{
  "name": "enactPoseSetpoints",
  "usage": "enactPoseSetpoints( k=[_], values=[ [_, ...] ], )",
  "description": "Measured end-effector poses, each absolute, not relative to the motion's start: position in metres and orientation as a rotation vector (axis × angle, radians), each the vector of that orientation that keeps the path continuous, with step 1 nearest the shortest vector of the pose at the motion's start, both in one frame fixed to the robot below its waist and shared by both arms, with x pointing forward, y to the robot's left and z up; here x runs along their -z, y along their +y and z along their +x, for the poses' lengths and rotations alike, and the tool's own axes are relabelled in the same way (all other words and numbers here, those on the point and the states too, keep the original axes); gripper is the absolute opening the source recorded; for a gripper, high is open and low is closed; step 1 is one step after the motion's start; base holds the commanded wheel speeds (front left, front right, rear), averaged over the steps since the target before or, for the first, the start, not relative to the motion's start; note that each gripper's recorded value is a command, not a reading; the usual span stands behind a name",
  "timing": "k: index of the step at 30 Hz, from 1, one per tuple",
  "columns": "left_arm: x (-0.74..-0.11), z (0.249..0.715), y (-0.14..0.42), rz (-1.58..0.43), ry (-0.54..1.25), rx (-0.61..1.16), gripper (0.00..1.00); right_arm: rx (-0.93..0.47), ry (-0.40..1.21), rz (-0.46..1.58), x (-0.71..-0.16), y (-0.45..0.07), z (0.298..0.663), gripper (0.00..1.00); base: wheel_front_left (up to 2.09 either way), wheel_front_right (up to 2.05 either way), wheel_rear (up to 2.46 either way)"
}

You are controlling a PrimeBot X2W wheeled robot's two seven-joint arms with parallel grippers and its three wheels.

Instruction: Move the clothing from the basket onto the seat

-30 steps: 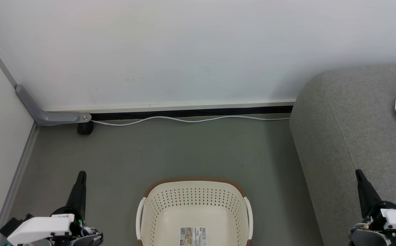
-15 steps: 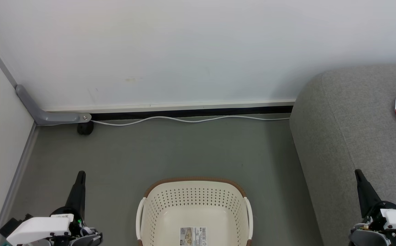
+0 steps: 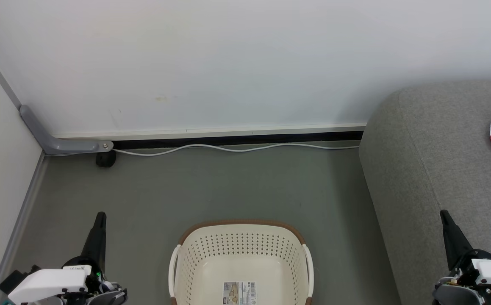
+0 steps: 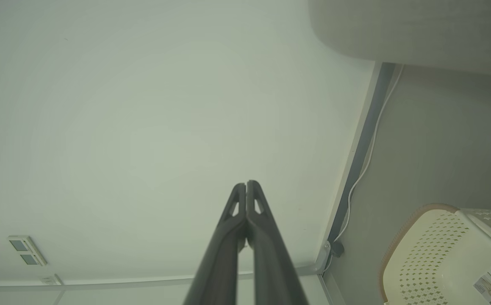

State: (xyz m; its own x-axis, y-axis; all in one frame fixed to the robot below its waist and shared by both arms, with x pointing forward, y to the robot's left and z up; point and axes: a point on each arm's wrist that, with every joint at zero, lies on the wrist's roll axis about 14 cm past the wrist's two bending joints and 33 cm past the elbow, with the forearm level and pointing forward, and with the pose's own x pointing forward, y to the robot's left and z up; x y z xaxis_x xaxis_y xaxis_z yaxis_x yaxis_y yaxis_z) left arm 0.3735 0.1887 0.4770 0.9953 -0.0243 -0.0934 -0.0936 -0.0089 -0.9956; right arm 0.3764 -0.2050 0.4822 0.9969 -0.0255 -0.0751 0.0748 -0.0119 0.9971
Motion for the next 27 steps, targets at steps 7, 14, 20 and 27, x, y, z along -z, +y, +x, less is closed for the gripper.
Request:
enactPoseSetpoints(
  k=[7, 14, 20, 27],
  values=[
    [-0.477, 0.3735, 0.1888, -1.58, 0.092, -0.055, 0.0, 0.08, 0.038, 1.581, -0.4822, -0.2051, 0.3764, 0.0, 0.0, 0.0, 0.0],
    [-0.477, 0.3735, 0.1889, -1.58, 0.092, -0.056, 0.0, 0.08, 0.038, 1.581, -0.4821, -0.205, 0.3764, 0.0, 0.0, 0.0, 0.0],
    [-0.477, 0.3734, 0.1891, -1.58, 0.091, -0.056, 0.0, 0.08, 0.038, 1.582, -0.4821, -0.205, 0.3764, 0.0, 0.0, 0.0, 0.0],
    [-0.477, 0.3734, 0.1892, -1.58, 0.091, -0.057, 0.0, 0.08, 0.038, 1.582, -0.4821, -0.205, 0.3764, 0.0, 0.0, 0.0, 0.0]
  ],
)
